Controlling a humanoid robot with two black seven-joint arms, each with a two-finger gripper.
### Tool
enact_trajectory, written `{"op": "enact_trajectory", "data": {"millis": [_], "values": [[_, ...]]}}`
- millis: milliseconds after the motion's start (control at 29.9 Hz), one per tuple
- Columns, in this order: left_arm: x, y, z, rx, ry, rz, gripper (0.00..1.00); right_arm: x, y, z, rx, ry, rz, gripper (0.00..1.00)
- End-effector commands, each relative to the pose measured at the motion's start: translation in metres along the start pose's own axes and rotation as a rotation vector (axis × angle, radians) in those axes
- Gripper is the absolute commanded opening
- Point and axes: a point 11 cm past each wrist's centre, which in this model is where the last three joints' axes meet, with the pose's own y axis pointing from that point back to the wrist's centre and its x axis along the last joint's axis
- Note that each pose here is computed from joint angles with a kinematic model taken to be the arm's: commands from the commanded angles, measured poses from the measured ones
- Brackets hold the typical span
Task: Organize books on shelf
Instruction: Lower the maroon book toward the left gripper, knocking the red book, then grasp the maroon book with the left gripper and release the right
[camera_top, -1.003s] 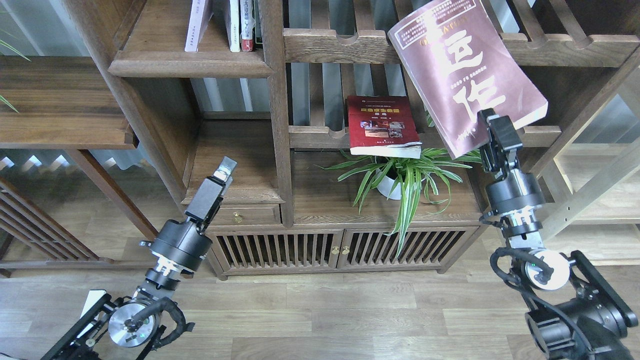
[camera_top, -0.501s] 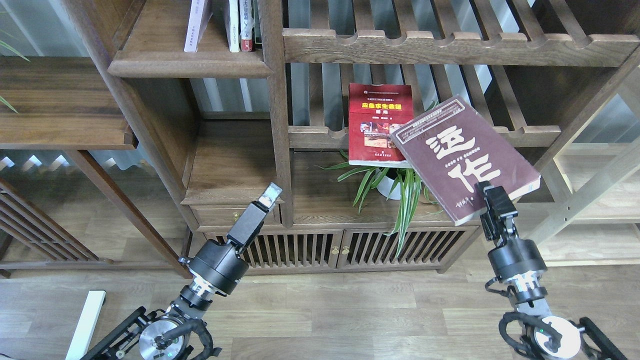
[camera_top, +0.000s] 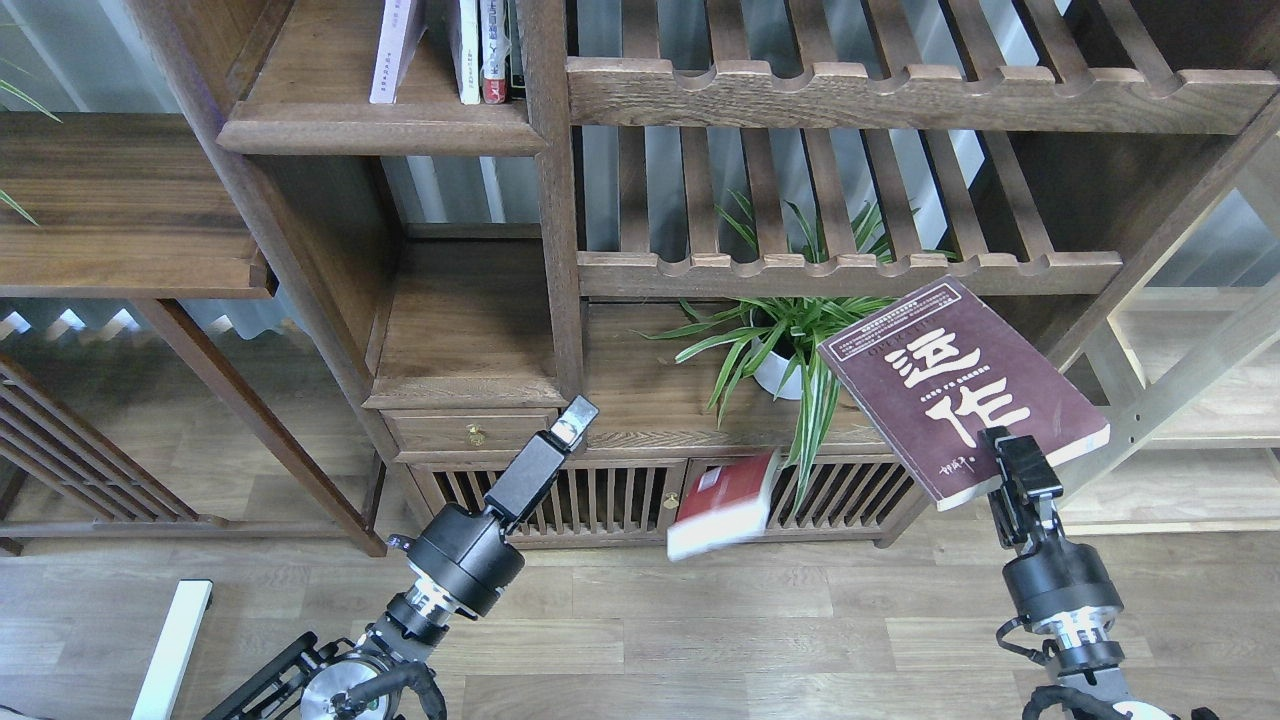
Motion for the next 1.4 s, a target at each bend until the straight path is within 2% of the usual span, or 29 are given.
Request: {"op": "enact_trajectory", "data": {"millis": [0,201,468,735,969,1237,1370], "values": [[-0.001,0.005,-0.005,-0.006,0.028,0.004,0.98,0.008,0.015,0.004,-0.010,-0.007,0.034,0.03],[0.001,0.010,-0.014,-0.070,0.272,0.028,0.96,0.024,0.050,0.052,-0.084,-0.084,0.115,0.02],[-0.001,0.035,-0.040,-0.086,0.433,0.068,0.98,0.012,0.048,0.114,-0.187,-0.155,0.084,0.02],[0.025,0.104,-0.045,-0.068,0.449,0.227,0.97,-0.019,0.041,0.185,-0.323,-0.213,0.002,0.02],[0.042,0.150,-0.036,-0.085,0.451,0.345,0.97,-0.036,0.049,0.225,-0.471,-0.211,-0.050,0.03],[0.046,0.164,-0.037,-0.089,0.476,0.384,0.94,-0.050,0.068,0.261,-0.607,-0.234,-0.076,0.03],[0.046,0.165,-0.037,-0.090,0.478,0.386,0.92,-0.051,0.071,0.265,-0.626,-0.236,-0.080,0.03]]}}
